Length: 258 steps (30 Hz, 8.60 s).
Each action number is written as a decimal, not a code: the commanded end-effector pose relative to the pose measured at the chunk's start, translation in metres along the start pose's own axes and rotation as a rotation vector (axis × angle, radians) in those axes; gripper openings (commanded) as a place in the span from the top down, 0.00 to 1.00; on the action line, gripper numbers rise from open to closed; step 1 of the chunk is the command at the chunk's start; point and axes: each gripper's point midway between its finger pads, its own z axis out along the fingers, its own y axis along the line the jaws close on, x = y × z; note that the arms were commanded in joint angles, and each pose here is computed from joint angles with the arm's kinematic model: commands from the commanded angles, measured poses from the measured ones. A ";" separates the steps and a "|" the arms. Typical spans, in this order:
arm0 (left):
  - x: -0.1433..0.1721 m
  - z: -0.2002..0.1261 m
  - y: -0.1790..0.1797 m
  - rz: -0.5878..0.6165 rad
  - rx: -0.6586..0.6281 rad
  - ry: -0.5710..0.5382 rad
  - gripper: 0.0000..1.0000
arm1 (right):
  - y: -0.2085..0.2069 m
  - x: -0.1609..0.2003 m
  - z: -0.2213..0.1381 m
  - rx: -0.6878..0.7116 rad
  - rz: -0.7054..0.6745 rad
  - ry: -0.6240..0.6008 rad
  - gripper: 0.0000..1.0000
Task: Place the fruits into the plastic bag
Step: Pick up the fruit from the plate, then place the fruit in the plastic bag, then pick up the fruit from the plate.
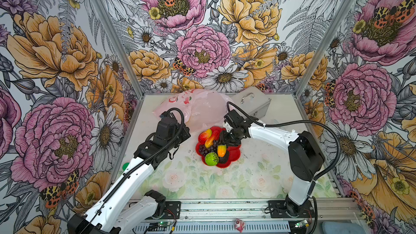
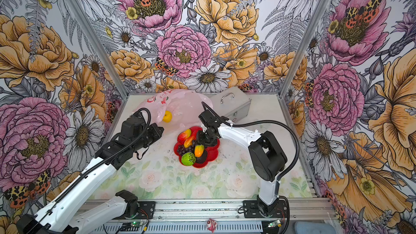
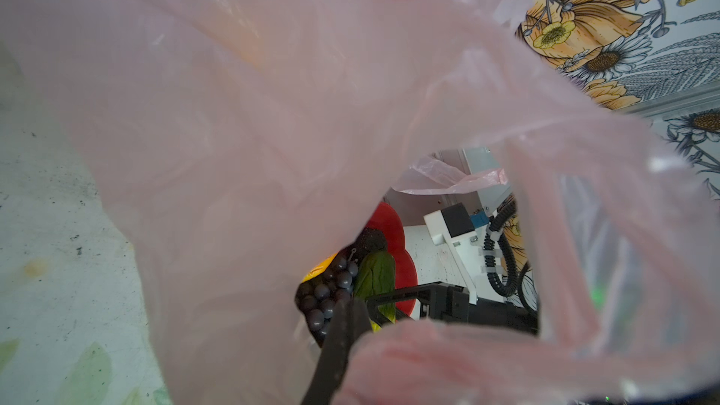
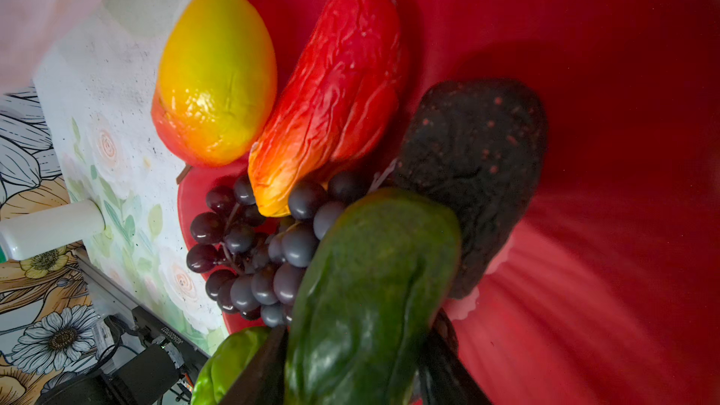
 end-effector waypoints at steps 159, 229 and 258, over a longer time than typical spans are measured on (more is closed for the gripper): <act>-0.012 0.006 0.008 -0.124 0.053 -0.011 1.00 | 0.214 -0.172 -0.044 -0.657 0.126 -0.250 0.31; -0.010 0.002 0.017 -0.163 0.067 -0.007 1.00 | 0.075 0.058 -0.028 -0.086 -0.514 0.133 0.00; -0.006 0.002 0.020 -0.168 0.059 -0.015 1.00 | 0.060 0.059 0.018 0.097 -0.545 0.184 0.08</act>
